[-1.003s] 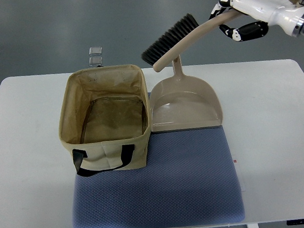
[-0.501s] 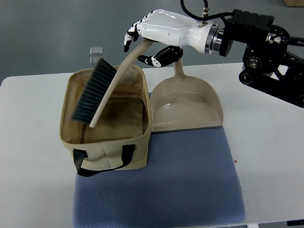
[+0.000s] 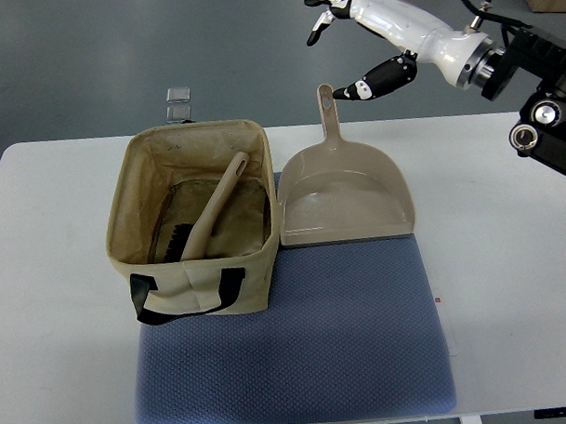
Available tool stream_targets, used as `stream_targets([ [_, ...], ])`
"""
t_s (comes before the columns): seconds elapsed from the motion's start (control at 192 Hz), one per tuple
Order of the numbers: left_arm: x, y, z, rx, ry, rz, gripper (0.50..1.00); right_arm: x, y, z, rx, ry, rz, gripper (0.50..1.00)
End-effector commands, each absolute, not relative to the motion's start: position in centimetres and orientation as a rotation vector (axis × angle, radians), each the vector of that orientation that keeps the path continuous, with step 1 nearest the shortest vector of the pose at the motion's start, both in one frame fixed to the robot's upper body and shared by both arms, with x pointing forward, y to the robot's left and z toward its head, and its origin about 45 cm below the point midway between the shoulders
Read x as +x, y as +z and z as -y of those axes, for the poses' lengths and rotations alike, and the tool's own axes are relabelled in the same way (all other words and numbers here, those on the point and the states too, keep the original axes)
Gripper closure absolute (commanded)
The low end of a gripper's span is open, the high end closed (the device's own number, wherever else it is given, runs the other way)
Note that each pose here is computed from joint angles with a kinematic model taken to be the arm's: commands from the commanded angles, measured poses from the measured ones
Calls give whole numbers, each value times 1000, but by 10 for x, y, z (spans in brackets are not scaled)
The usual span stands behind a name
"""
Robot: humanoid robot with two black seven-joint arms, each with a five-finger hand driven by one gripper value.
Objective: Put pink broom in yellow bag with right hand
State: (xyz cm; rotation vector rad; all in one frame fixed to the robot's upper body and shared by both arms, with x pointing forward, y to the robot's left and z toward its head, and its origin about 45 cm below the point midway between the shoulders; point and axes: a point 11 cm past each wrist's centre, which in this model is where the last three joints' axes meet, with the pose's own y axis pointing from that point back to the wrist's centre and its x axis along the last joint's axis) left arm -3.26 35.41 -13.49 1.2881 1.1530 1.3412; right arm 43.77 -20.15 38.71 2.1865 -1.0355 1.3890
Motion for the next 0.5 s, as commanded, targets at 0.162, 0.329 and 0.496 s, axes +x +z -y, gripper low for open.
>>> stream_targets([
  [0.162,-33,-135,-354,1288,1341,-1153,500,435,374,286,2330,939,1401,587],
  [0.329,-33,-135,-354,1288,1341,-1153,500,429,352,315,2376,731,1650,587],
  [0.496,-33,-135,-354,1288,1341,-1153,500,422,323,328,2461,397,1892,587],
])
